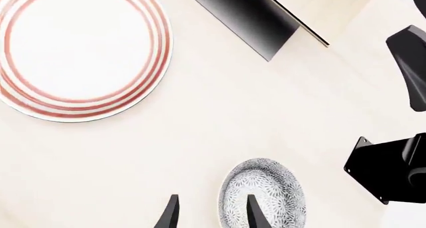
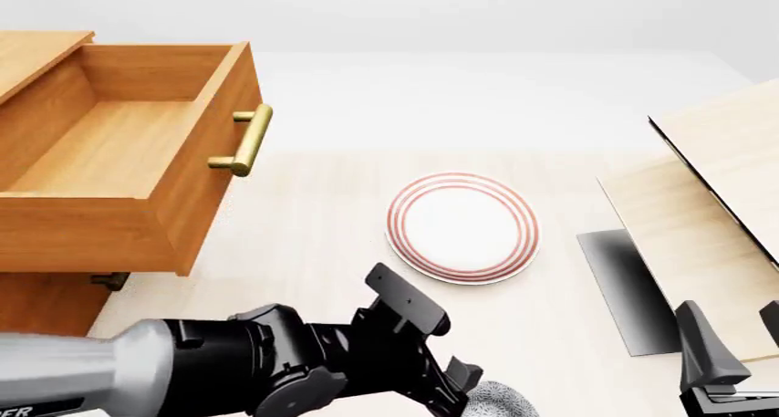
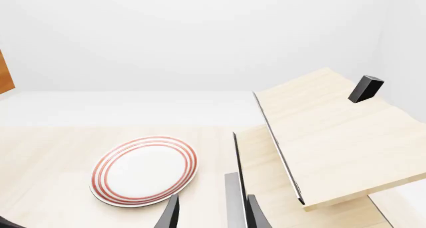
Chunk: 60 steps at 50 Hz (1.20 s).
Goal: Open the top drawer of the cabinet and put the bowl in it.
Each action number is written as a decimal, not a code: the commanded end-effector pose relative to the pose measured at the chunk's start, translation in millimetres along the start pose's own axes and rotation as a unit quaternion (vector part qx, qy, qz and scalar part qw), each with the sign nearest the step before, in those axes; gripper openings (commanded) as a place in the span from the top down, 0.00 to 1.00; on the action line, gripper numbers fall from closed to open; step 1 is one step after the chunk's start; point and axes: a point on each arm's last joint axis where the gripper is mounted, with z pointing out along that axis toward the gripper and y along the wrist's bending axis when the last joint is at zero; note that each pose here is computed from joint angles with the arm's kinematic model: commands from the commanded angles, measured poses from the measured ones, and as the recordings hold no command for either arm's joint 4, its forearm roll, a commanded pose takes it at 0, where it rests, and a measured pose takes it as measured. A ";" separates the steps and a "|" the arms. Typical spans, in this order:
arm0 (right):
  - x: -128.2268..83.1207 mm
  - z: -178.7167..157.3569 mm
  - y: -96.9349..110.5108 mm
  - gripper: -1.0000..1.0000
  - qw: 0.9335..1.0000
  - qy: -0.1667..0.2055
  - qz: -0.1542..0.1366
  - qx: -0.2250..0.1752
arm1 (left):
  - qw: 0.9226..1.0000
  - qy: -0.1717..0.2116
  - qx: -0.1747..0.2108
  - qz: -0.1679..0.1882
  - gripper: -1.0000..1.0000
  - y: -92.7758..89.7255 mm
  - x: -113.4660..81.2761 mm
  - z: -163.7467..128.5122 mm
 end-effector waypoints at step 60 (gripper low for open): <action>0.1 -0.1 0.0 0.00 1.000 0.000 0.000 0.000 | 0.999 0.031 0.021 -0.038 0.00 -17.0 43.4 62.1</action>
